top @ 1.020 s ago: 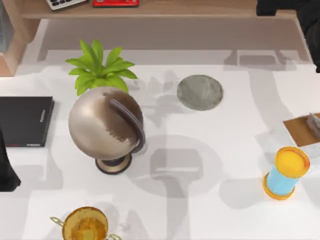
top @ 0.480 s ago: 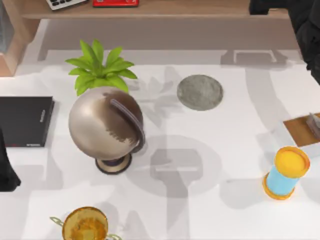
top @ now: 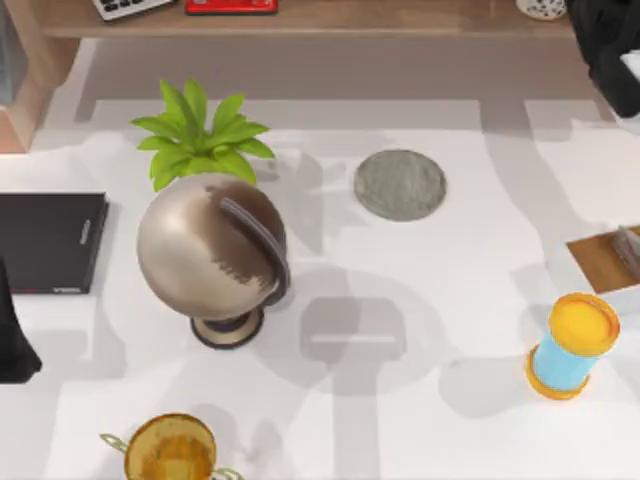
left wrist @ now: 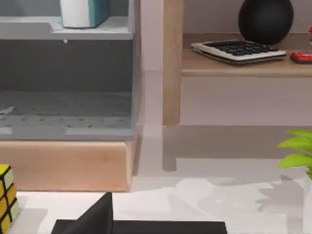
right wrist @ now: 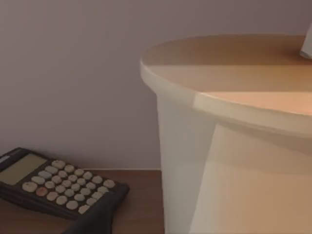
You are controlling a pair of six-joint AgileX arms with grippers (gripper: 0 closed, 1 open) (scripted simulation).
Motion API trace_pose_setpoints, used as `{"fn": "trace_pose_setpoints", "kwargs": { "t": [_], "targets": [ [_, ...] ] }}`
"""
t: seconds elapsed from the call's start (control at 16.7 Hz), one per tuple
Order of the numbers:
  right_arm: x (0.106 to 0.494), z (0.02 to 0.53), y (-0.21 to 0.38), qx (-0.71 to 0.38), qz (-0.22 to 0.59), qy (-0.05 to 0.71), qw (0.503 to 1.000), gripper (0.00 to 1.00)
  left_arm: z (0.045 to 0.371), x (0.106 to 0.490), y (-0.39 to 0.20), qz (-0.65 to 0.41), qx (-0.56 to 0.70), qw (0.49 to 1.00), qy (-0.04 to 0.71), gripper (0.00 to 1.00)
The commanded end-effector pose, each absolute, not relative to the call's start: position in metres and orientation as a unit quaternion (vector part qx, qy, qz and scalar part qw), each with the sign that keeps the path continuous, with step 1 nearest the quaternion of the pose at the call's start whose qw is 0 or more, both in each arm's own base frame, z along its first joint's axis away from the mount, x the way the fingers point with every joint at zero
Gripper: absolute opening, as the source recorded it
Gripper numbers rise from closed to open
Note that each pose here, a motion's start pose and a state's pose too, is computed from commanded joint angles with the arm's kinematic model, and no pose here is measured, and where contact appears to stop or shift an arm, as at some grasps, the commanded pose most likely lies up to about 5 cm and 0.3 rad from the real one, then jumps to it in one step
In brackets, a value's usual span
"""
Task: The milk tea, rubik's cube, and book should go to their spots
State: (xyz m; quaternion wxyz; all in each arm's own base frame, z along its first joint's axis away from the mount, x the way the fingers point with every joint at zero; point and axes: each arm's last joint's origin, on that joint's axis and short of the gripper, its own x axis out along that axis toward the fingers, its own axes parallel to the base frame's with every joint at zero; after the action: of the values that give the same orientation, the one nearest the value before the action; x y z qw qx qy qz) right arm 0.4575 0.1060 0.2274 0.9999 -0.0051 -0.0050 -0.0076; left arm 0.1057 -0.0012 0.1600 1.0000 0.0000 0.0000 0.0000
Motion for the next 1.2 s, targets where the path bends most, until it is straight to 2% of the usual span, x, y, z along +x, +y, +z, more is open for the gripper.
{"fn": "trace_pose_setpoints", "kwargs": {
  "t": [0.36, 1.14, 1.2],
  "targets": [
    [0.469, 0.2264, 0.1047, -0.005, -0.008, -0.004, 1.0, 1.0, 0.16, 0.1057, -0.0012, 0.0, 0.0, 1.0, 0.0, 1.0],
    [0.469, 0.2264, 0.1047, -0.005, -0.008, -0.004, 1.0, 0.02, 0.16, 0.1057, -0.0012, 0.0, 0.0, 1.0, 0.0, 1.0],
    [0.469, 0.2264, 0.1047, -0.005, -0.008, -0.004, 1.0, 0.0, 0.16, 0.1057, -0.0012, 0.0, 0.0, 1.0, 0.0, 1.0]
  ]
}}
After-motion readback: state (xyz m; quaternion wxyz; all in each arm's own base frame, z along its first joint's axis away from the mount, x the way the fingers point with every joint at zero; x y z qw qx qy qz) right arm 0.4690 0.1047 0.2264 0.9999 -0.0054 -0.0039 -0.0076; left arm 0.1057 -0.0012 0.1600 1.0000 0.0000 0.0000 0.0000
